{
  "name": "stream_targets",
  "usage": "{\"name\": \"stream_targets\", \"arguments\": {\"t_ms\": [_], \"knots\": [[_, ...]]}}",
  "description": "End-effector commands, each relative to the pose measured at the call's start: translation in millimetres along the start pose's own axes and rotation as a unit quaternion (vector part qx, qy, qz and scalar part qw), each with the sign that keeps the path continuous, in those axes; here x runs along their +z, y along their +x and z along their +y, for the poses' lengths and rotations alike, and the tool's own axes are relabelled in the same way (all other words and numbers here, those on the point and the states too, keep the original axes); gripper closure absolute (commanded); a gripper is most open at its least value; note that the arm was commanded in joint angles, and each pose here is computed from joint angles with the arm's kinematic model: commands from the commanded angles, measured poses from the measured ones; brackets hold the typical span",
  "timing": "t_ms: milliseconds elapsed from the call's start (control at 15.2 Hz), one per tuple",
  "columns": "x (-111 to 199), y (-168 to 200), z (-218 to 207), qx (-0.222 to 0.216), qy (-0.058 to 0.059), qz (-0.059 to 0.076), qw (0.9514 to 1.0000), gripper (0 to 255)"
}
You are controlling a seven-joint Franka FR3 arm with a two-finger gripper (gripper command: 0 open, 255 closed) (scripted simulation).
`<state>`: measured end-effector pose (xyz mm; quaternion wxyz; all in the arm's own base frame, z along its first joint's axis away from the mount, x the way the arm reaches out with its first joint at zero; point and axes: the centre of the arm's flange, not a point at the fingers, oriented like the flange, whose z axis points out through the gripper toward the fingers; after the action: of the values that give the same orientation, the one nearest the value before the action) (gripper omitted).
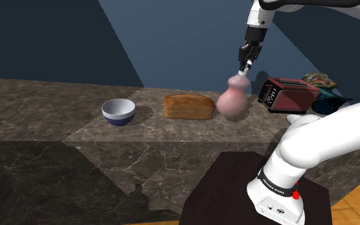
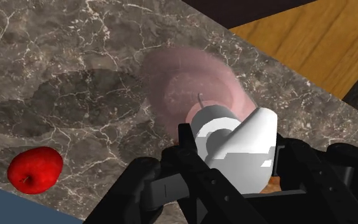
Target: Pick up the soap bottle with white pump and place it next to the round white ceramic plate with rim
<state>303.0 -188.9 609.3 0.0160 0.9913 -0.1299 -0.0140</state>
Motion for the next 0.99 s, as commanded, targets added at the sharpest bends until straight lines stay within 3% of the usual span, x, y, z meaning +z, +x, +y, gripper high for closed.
{"name": "stream_targets", "arguments": {"t_ms": [0,924], "knots": [[2.6,-7.8,24.5,-0.001,0.0,0.0,1.0,255],[9.8,-68.4,198.9,-0.001,0.0,0.0,1.0,255]]}}
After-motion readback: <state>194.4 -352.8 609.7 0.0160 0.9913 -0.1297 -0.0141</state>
